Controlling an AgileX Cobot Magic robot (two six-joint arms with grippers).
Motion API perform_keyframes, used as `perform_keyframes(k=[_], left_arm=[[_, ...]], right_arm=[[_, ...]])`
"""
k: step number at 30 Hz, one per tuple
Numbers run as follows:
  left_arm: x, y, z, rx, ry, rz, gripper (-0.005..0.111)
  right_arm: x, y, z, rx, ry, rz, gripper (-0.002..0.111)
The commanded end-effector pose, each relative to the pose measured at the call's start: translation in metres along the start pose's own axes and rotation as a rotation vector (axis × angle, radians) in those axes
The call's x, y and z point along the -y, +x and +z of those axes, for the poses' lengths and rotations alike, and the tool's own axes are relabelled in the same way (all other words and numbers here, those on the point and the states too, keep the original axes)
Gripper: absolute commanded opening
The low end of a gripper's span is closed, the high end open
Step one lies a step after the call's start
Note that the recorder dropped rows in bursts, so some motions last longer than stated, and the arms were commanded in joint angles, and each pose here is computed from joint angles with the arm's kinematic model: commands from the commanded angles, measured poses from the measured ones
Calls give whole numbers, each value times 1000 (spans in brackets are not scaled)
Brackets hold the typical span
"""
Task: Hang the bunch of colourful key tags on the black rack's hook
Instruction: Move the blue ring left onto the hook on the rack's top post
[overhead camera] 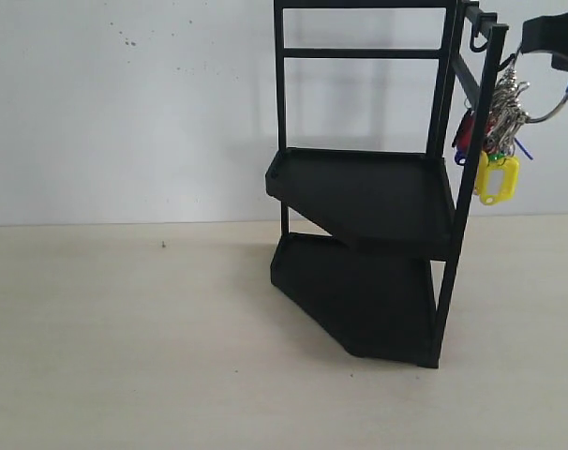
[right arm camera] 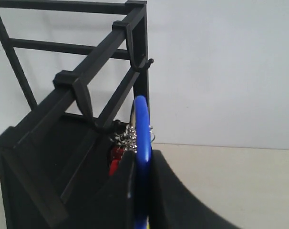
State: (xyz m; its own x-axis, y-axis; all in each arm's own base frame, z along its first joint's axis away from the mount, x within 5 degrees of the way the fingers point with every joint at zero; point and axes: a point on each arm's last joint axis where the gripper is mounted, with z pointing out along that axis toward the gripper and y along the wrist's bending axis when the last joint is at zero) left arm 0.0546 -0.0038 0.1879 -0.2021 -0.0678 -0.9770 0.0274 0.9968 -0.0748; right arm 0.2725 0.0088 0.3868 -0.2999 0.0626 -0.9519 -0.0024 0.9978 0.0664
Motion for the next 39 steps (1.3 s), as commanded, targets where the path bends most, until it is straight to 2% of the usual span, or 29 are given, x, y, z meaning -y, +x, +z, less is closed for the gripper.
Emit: perform_keyframes(k=[1, 5, 12, 26, 27, 29, 31, 33, 34, 36, 39], left_arm=[[0, 0, 0, 7, -1, 8, 4], [0, 0, 0, 7, -1, 8, 4], [0, 0, 0, 7, -1, 8, 4], [0, 0, 0, 7, -1, 8, 4], [0, 0, 0, 7, -1, 8, 4], [0, 0, 0, 7, -1, 8, 4], [0, 0, 0, 7, -1, 8, 4], [0, 0, 0, 7, -1, 8, 4], [0, 0, 0, 7, -1, 8, 4], [0, 0, 0, 7, -1, 8, 4], [0, 0, 0, 7, -1, 8, 4]], right_arm=[[0, -5, -2, 29, -3, -12, 0], [-2, -5, -2, 31, -21, 21, 0], [-22, -5, -3, 47, -96, -26, 0], [-23, -6, -3, 60, -96, -36, 1], [-23, -6, -4, 62, -96, -36, 4], [-23, -7, -4, 68, -97, -36, 17], [-23, -8, -4, 74, -97, -35, 36], [-23, -8, -4, 82, -97, -33, 61], [-23, -8, -4, 84, -97, -33, 67], [-23, -8, -4, 84, -97, -31, 67], [-23, -8, -4, 78, -97, -22, 55]])
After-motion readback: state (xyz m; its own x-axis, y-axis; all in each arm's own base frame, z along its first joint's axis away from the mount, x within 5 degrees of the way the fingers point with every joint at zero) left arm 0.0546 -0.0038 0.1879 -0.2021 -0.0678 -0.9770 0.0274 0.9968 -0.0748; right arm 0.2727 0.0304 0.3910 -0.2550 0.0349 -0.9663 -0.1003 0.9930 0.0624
